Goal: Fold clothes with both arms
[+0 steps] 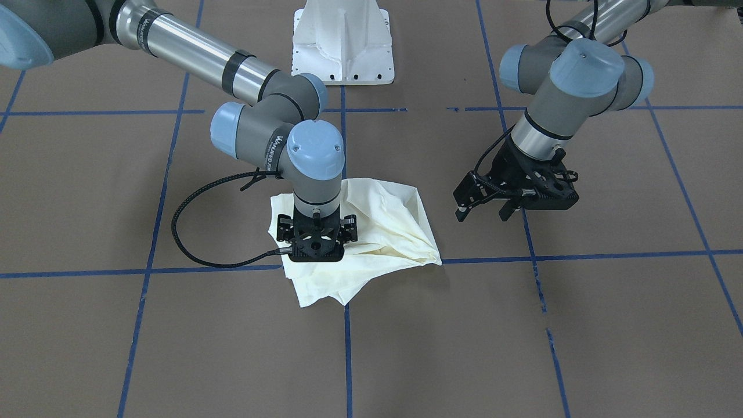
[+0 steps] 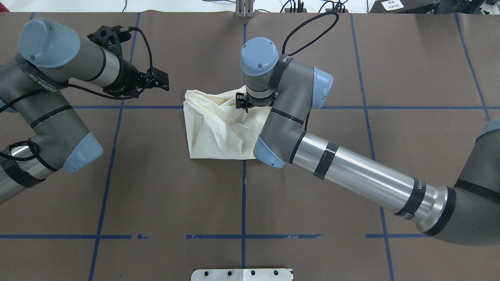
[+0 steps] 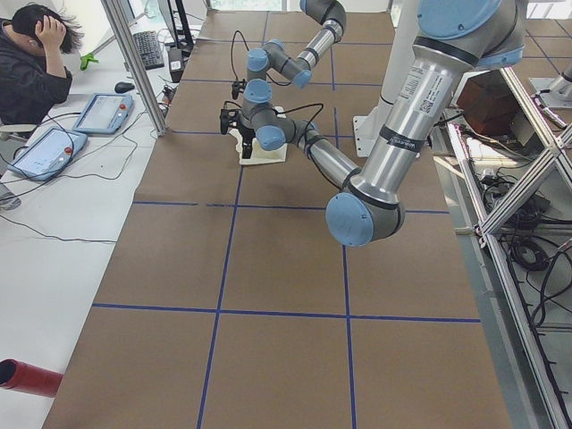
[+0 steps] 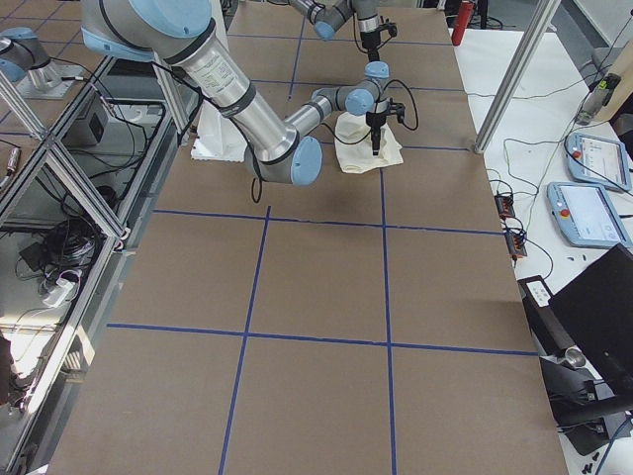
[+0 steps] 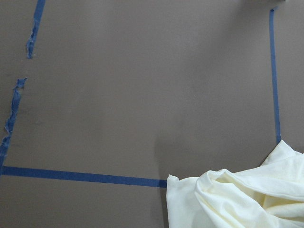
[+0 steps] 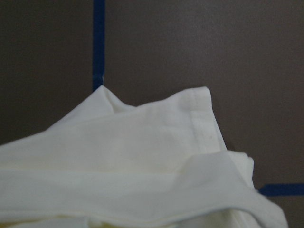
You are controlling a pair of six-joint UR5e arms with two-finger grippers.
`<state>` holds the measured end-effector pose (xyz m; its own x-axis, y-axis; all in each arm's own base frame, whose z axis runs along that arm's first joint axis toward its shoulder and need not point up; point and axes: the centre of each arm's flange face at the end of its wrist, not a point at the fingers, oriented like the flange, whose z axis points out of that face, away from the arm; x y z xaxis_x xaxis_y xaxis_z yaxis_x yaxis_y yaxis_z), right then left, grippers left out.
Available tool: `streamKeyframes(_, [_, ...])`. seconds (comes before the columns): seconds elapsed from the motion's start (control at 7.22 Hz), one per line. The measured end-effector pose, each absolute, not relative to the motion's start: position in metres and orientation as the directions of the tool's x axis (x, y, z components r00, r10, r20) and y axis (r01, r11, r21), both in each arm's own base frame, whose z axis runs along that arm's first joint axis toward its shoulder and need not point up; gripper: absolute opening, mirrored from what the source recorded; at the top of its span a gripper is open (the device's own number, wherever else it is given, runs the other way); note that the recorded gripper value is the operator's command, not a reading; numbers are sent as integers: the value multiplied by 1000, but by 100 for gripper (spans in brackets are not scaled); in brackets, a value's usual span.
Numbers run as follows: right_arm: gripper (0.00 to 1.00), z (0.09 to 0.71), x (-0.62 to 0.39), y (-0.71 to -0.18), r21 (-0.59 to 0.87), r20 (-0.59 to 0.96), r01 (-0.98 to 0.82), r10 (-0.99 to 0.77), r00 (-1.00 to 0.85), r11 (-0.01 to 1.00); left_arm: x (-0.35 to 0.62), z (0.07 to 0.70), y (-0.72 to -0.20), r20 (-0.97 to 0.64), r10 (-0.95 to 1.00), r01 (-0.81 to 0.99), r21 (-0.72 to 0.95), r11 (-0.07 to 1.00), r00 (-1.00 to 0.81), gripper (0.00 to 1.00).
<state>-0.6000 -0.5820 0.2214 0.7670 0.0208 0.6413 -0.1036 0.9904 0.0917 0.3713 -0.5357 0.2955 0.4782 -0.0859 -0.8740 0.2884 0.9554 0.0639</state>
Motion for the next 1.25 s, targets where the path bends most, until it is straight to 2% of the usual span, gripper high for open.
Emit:
streamKeyframes(0.28, [100, 225, -586, -633, 119, 647, -148, 37, 761, 982, 371, 299, -534, -872, -89, 288, 61, 956, 480, 100])
streamKeyframes(0.55, [100, 220, -574, -657, 137, 666, -171, 37, 745, 976, 372, 296, -532, -877, -91, 288, 56, 956, 472, 100])
streamKeyframes(0.97, [100, 213, -516, -694, 107, 716, -137, 19, 698, 985, 421, 266, -480, -921, -83, 239, 11, 971, 380, 100])
streamKeyframes(1.25, [100, 230, -454, -707, 77, 748, -110, 16, 663, 991, 451, 272, -467, -946, -38, 215, 33, 976, 321, 100])
